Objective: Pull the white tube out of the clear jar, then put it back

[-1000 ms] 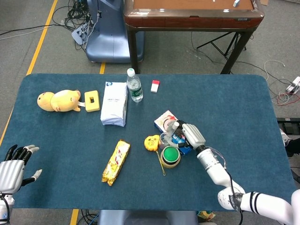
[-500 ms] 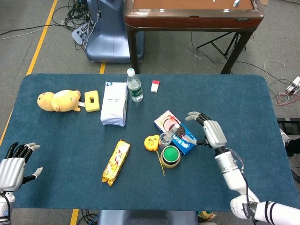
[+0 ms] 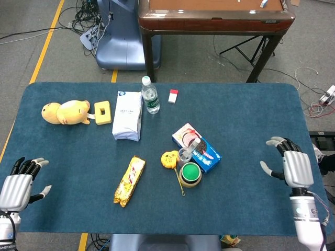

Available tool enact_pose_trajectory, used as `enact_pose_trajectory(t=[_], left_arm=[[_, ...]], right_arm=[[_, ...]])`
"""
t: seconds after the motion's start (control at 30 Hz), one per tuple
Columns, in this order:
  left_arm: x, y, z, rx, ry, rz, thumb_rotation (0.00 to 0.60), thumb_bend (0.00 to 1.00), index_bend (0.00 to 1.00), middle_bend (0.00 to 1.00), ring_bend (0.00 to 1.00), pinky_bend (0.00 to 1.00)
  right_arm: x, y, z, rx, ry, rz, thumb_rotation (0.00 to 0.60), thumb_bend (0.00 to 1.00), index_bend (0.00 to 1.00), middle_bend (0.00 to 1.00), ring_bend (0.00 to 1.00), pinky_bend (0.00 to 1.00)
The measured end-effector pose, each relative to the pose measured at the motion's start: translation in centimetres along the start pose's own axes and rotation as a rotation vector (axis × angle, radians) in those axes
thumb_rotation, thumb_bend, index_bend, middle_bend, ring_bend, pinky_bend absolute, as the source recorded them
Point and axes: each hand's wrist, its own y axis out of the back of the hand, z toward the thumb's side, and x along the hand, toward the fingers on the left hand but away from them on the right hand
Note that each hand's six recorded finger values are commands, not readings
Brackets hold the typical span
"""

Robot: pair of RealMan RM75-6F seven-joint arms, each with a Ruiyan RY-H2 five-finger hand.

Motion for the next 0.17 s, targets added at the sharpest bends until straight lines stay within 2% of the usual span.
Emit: enact_pose_trajectory(t=[0.17], left_arm=[[0.0, 0.1, 0.1, -0.001, -0.002, 0.003, 0.6, 0.24, 0.25, 0.21, 0.16, 0.05]], right_arm=[[1.8, 0.3, -2.0, -0.007, -0.064, 0.007, 0.6, 0.31, 0.32, 0.26, 0.19, 0.26]])
